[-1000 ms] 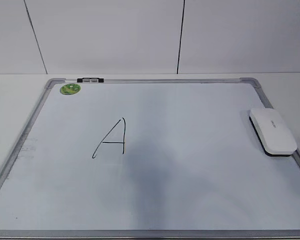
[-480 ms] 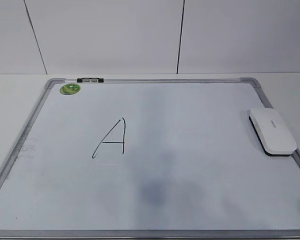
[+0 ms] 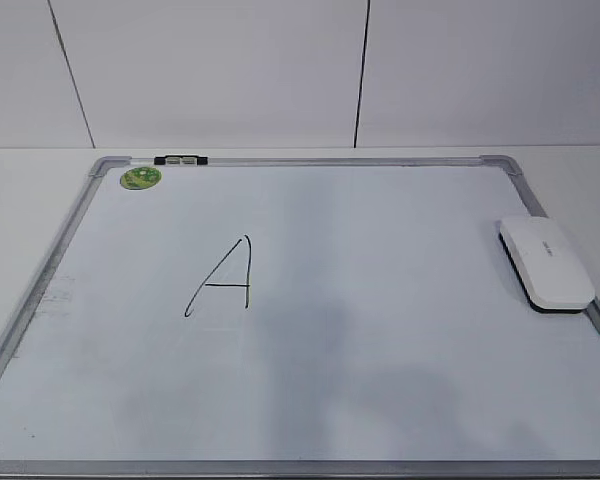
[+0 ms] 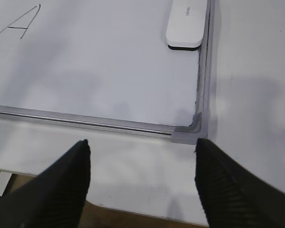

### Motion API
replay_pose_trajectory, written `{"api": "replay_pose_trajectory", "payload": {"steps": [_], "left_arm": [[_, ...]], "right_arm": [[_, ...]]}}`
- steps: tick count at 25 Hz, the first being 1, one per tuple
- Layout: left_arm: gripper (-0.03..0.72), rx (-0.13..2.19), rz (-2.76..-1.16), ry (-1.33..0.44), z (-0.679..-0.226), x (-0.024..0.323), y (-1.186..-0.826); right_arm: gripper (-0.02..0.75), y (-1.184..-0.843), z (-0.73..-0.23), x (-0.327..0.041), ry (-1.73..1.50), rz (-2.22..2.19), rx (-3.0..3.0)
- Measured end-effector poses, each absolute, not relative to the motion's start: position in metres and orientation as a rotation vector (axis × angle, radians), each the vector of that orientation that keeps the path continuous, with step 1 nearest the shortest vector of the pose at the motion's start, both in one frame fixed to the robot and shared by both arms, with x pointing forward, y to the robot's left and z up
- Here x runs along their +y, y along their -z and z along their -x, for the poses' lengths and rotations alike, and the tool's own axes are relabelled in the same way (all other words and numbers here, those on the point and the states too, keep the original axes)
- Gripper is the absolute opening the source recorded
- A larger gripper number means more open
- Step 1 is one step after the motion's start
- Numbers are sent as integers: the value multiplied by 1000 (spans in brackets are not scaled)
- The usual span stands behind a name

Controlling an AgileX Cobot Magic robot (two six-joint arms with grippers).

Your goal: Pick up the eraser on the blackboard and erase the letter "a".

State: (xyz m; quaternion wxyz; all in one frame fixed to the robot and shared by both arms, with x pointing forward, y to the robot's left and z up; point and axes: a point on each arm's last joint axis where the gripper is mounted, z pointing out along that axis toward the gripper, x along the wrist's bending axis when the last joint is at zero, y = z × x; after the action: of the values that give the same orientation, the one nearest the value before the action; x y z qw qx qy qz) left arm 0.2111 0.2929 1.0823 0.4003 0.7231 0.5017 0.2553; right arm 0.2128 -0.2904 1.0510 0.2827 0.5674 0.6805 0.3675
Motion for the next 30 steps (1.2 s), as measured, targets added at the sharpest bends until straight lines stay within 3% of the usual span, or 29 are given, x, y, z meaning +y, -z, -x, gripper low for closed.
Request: {"api": "replay_pose_trajectory", "payload": {"steps": [12,30], "left_arm": [[239,1329,-1870,-646,-230,293,-1054],[235,1332,-1824,-776,-241,298,-1051]], "right_arm": [[522,-1050,-214,-296,-911,-1525,1790],[522,-1045,-226,-301,-890,-1479,1717]]}}
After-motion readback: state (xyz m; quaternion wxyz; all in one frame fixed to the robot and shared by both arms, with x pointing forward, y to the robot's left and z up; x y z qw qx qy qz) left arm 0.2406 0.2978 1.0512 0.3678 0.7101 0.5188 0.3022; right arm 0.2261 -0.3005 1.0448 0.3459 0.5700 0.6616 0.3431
